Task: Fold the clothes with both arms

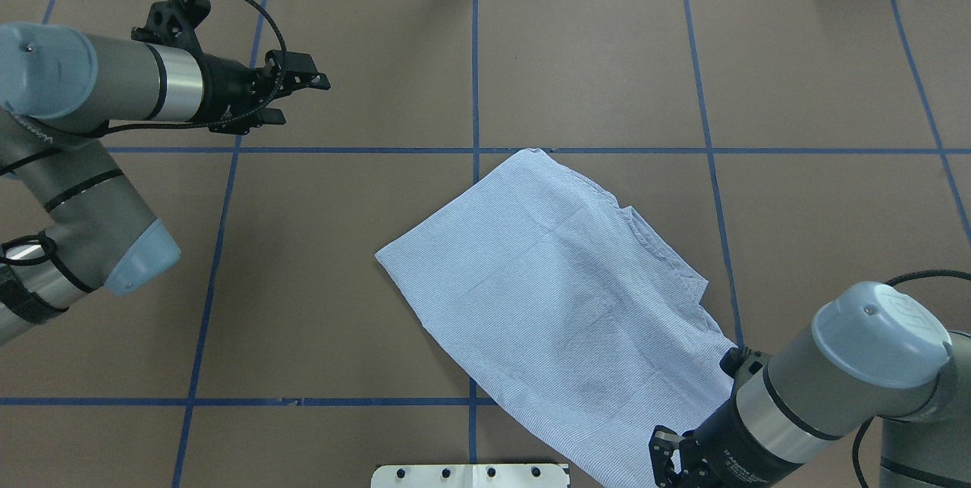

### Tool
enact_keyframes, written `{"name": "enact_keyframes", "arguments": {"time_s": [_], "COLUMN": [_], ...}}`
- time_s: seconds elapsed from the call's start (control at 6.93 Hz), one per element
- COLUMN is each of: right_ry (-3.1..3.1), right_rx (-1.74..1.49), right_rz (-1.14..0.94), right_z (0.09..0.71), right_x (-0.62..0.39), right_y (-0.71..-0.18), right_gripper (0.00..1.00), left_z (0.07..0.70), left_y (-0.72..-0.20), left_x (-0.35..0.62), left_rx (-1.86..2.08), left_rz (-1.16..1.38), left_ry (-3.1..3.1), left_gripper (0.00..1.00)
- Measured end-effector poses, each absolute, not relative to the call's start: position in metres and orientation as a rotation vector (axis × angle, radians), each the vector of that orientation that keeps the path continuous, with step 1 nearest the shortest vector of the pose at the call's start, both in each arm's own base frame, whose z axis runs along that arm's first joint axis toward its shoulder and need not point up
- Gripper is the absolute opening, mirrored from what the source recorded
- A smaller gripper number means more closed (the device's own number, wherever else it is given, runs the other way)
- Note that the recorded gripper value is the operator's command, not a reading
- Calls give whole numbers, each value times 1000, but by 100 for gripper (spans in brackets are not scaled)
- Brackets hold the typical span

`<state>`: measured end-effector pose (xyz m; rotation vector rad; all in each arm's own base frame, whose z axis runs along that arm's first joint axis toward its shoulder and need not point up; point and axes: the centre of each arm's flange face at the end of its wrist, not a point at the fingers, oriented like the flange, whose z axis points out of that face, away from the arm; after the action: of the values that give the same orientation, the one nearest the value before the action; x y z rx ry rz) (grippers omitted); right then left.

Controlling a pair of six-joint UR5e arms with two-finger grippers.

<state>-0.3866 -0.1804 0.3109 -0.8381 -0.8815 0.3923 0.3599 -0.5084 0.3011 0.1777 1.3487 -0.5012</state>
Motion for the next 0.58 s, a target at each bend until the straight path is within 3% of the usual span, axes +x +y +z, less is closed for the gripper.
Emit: {"name": "enact_keyframes", "arguments": {"time_s": [0.29,0.58], "right_ry": [-923,-1036], "right_rx": [-798,-712], "right_rz": [484,620], "right_z": [313,299], "right_x": [-368,-329], "right_y": [-221,-294], "right_gripper": [100,100], "left_z": [298,301], "left_y": [-468,-420], "left_x": [382,423], "left_rx": [20,-110], "left_rz": [-496,-485], "left_ry": [1371,1340], "left_gripper": [99,98]}}
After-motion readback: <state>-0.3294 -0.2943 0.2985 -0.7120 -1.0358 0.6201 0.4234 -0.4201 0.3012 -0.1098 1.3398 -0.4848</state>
